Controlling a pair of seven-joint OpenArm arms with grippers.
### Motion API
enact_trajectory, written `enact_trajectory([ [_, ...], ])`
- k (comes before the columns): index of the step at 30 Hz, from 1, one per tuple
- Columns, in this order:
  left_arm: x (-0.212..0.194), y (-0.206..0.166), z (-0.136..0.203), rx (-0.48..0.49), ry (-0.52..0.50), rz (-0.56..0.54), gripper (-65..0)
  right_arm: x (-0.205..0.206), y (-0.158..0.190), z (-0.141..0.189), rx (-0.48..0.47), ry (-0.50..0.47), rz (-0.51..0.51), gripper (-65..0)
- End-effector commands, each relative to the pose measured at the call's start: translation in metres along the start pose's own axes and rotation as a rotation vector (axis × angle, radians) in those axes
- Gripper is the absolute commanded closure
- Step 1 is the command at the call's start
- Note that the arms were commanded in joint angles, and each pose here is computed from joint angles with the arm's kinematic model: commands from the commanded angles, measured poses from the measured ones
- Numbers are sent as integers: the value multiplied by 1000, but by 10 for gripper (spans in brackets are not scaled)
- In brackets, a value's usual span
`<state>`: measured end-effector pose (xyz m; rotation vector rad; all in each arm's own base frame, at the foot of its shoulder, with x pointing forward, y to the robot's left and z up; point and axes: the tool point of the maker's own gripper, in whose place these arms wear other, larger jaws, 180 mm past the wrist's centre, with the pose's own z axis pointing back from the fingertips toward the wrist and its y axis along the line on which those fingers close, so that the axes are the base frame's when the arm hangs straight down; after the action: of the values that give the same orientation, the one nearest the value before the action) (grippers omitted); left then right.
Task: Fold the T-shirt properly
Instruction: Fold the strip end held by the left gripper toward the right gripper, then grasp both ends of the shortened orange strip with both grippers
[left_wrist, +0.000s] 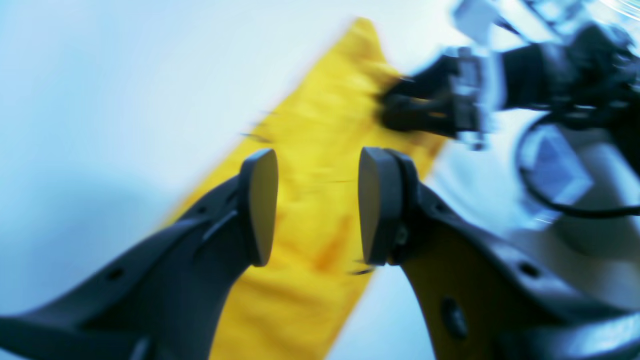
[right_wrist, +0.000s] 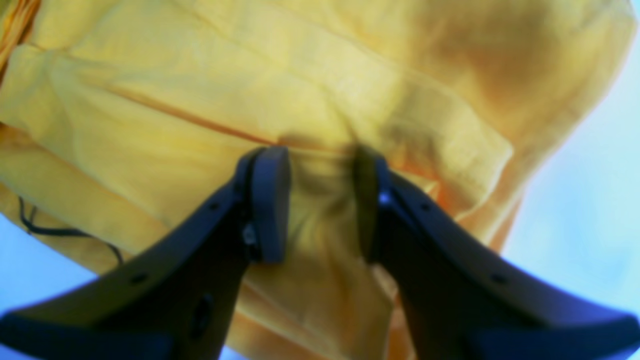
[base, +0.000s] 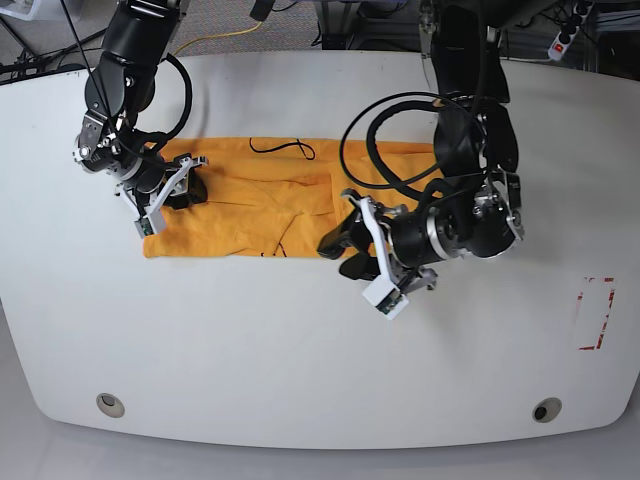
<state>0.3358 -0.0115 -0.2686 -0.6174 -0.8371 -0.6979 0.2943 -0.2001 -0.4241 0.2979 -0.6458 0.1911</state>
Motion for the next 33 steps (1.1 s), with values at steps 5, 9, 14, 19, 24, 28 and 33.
enact_trajectory([
  [5,-49,38,36,167,139,-69,-250,33,-1,22,-65,10,95,-347],
  [9,-84,49,52,213,197,-69,-244,49,-15,43,-89,-48,36,-490],
  [14,-111,61,69,276,168,11,-244,57,-37,61,-95,-94,-85,-528],
  [19,-146,75,68,286,225,113,-228,56,-68,71,-102,-100,-196,-526],
  [24,-150,80,62,278,198,144,-64,43,-86,67,-55,-103,-315,-526],
  [28,-149,82,59,279,172,156,-60,31,-90,58,-9,-100,-387,-525],
  [33,-151,82,58,276,172,164,-60,18,-83,46,28,-88,-429,-525],
])
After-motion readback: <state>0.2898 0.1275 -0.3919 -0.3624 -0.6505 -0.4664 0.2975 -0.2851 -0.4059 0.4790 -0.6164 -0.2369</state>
